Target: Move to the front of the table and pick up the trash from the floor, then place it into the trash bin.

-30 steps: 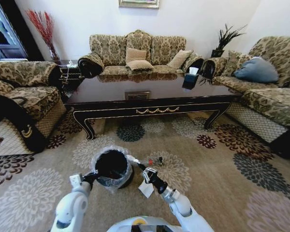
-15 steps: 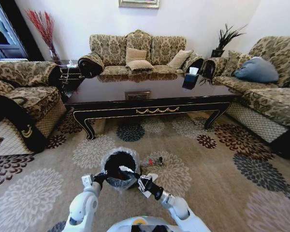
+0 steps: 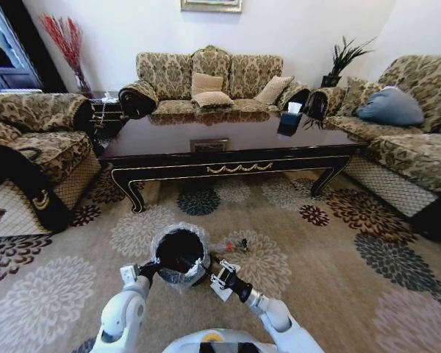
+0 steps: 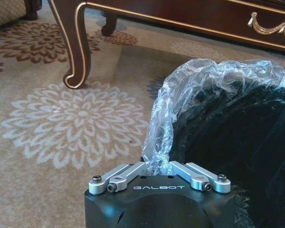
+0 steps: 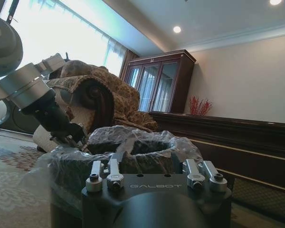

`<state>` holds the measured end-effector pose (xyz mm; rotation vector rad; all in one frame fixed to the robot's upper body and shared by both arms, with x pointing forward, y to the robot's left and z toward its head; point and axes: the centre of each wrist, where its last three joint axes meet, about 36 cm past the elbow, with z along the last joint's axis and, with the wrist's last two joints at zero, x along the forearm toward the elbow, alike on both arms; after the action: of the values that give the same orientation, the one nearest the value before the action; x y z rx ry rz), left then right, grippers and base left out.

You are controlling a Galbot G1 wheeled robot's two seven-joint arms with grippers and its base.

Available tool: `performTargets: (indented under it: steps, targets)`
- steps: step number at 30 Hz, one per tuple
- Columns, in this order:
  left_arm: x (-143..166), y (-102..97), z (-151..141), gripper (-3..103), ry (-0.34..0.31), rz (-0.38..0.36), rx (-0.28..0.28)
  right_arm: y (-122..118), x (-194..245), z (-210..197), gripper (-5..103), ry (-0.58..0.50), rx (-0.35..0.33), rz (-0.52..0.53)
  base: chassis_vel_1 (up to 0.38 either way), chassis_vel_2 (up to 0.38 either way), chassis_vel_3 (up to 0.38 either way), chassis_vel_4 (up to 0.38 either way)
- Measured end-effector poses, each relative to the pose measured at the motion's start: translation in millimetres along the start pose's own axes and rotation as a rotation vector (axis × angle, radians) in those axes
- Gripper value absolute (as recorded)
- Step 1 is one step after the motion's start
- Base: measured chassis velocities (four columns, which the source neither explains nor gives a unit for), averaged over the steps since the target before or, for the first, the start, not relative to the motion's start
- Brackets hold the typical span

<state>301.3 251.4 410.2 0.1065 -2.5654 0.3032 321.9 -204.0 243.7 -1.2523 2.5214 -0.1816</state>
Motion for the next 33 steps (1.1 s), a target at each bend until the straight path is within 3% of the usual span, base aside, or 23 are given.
performTargets:
  steps: [3, 5, 6, 8, 11, 14, 18, 22, 25, 28, 31, 33]
  targets:
    - [3.7, 4.7, -2.9, 2, -0.007, -0.005, 0.004, -1.4, 0.4, 1.1, 73, 0.004, 0.003, 0.007, 0.000, 0.000, 0.000, 0.000]
    - [4.1, 5.0, -3.1, 2, -0.008, -0.005, 0.004, -1.8, 0.7, 1.4, 73, 0.005, 0.004, 0.008, 0.000, 0.000, 0.000, 0.000]
    - [6.0, 6.5, -4.3, 2, -0.011, -0.009, 0.006, -3.4, 2.1, 2.7, 83, 0.010, 0.006, 0.014, 0.000, 0.000, 0.000, 0.000]
    - [6.7, 6.9, -4.6, 2, -0.012, -0.010, 0.006, -4.5, 2.9, 3.4, 83, 0.014, 0.008, 0.016, 0.000, 0.000, 0.000, 0.000]
    - [9.5, 8.2, -5.7, 2, -0.016, -0.013, 0.006, -7.9, 5.6, 4.0, 97, 0.022, 0.017, 0.023, 0.000, 0.000, 0.000, 0.000]
    - [11.8, 10.9, -7.8, 2, -0.023, -0.019, 0.010, -9.5, 7.1, 4.0, 99, 0.027, 0.019, 0.034, 0.000, 0.000, 0.000, 0.000]
    - [19.2, 29.2, -20.9, 2, -0.052, -0.062, 0.026, -12.4, 12.2, 6.4, 100, 0.061, 0.011, 0.092, 0.000, 0.000, 0.000, 0.000]
    - [28.5, 66.6, -40.7, 2, -0.070, -0.198, 0.013, -20.2, 18.2, 20.7, 100, 0.153, -0.009, 0.203, 0.000, 0.000, 0.000, 0.000]
    - [33.2, 78.1, -45.8, 2, -0.072, -0.225, 0.022, -22.7, 16.0, 28.0, 100, 0.195, -0.024, 0.267, 0.000, 0.000, 0.000, 0.000]
    - [45.1, 94.6, -52.5, 2, -0.086, -0.264, 0.021, -24.4, 0.5, 45.5, 100, 0.280, -0.121, 0.430, 0.000, 0.000, 0.000, 0.000]
    - [49.4, 98.0, -53.4, 2, -0.088, -0.276, 0.019, -26.6, -7.5, 52.9, 100, 0.318, -0.156, 0.492, 0.000, 0.000, 0.000, 0.000]
    - [57.7, 100.5, -54.6, 2, -0.091, -0.288, 0.015, -33.6, -21.2, 67.9, 100, 0.414, -0.200, 0.637, 0.000, 0.000, 0.000, 0.000]
